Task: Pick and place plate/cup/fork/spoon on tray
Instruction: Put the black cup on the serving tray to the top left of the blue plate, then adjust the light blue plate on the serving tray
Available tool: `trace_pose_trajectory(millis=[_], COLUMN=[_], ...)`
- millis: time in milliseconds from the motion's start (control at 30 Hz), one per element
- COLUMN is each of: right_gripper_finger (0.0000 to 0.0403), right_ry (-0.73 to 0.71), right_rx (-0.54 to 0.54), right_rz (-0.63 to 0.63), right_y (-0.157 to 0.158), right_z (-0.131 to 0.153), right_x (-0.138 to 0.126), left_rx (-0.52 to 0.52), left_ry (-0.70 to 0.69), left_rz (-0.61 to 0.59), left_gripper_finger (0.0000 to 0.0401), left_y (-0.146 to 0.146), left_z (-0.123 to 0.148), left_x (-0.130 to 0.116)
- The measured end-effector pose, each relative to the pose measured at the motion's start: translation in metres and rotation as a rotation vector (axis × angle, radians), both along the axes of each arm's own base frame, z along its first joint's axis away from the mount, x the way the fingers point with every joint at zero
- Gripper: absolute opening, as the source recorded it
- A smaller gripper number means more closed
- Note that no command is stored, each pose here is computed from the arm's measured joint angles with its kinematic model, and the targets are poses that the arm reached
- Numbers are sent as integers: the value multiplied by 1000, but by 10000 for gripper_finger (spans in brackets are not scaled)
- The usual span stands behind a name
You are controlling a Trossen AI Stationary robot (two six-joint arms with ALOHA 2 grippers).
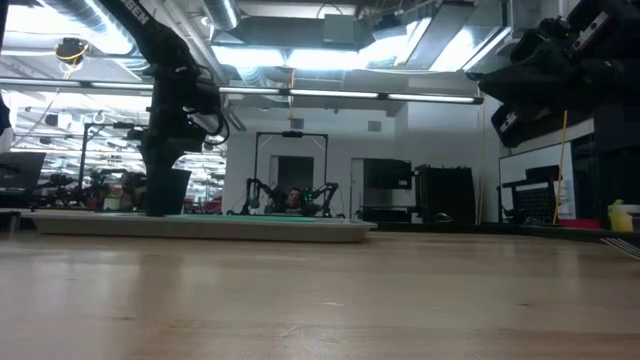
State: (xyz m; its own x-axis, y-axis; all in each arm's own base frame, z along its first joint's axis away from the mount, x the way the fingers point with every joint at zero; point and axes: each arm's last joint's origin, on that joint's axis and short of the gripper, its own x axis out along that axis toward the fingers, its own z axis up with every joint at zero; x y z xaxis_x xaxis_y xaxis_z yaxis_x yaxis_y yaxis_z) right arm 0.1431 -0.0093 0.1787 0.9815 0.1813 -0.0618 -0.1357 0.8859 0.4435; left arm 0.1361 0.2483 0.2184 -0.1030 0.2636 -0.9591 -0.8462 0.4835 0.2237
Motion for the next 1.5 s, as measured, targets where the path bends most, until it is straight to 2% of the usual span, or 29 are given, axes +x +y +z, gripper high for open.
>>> trace_pose_trajectory(millis=[300,633,733,867,1133,1300,1500], right_gripper_finger=[46,46,46,46,46,46,46], right_ry=[0,-1,-1,-4,-3,-3,-3], right_rx=[0,2,1,-8,0,0,-2], right_rz=[0,3,5,5,6,8,8], right_y=[0,0,0,0,0,0,0], right_z=[0,0,0,0,0,0,0], right_x=[0,0,0,0,0,0,0], left_rx=[26,151,165,153,250,287,274], left_ry=[10,-121,-187,-293,-396,-439,-485], left_rz=[3,-9,-3,-64,-168,-215,-229], left_gripper_finger=[80,80,80,80,80,80,80], left_y=[-1,-15,-26,-46,-83,-99,-109], left_z=[4,60,74,90,120,129,131], left_x=[-1,-7,-10,-10,-12,-11,-1])
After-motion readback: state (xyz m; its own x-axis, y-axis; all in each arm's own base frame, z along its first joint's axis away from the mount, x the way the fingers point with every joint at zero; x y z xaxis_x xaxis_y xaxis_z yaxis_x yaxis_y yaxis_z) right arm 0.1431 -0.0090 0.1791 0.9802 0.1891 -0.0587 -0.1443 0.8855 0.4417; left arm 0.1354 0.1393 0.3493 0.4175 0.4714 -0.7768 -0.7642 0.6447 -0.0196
